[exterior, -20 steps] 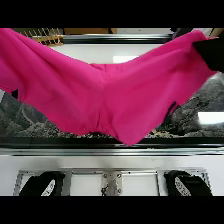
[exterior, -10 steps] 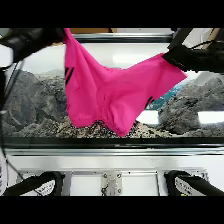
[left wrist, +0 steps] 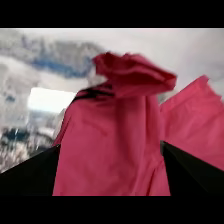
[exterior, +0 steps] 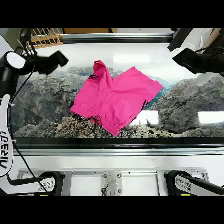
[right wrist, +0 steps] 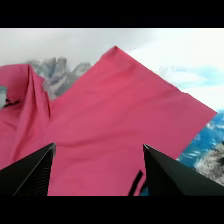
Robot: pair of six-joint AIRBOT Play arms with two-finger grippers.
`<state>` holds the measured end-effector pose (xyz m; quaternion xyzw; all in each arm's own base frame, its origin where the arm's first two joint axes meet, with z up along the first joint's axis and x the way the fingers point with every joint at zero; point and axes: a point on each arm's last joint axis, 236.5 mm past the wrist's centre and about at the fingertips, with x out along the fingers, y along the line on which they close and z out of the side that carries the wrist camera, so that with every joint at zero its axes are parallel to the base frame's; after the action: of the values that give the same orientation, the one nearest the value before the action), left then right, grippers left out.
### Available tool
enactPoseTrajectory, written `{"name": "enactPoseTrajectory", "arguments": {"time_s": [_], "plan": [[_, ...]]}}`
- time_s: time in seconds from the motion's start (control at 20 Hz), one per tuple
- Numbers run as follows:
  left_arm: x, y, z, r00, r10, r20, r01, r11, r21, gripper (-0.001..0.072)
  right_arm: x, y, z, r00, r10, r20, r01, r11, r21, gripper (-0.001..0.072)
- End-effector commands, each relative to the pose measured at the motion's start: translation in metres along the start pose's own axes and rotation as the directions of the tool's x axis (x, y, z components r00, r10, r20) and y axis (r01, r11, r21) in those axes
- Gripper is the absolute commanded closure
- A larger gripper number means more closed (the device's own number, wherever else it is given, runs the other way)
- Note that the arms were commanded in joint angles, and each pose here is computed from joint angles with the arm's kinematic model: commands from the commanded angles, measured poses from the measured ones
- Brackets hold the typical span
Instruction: Fold the clothes and pants, and hang the long-sleeved shirts on hangers.
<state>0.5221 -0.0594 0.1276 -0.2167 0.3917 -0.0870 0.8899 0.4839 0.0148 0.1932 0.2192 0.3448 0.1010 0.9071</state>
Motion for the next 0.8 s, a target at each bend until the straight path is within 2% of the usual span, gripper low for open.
{"name": "enactPoseTrajectory", "arguments": {"time_s": [0.0, 0.15, 0.3, 0.5, 0.75], "plan": [[-0.003, 0.041, -0.101, 0.962, 0.048, -0.270, -0.079, 0.991, -0.104, 0.0022, -0.015, -0.013, -0.050, 0.987, -0.050, -0.153, 0.042, 0.998, -0.053, 0.0123], [0.003, 0.041, -0.212, 0.899, 0.043, -0.435, -0.119, 0.982, -0.147, 0.0022, -0.016, -0.012, -0.092, 0.974, -0.042, -0.225, 0.036, 0.999, -0.029, 0.0123], [0.019, 0.022, -0.290, 0.880, 0.005, -0.475, -0.111, 0.975, -0.194, 0.0022, -0.009, -0.008, -0.128, 0.956, -0.018, -0.293, 0.018, 1.000, -0.005, 0.0123], [0.048, 0.005, -0.320, 0.891, 0.002, -0.454, -0.108, 0.972, -0.208, 0.0022, 0.000, 0.011, -0.152, 0.938, 0.033, -0.345, -0.034, 0.999, 0.005, 0.0124], [0.084, 0.000, -0.316, 0.863, 0.008, -0.505, -0.126, 0.972, -0.200, 0.0022, 0.004, 0.031, -0.162, 0.927, 0.059, -0.370, -0.073, 0.997, -0.025, 0.0123]]}}
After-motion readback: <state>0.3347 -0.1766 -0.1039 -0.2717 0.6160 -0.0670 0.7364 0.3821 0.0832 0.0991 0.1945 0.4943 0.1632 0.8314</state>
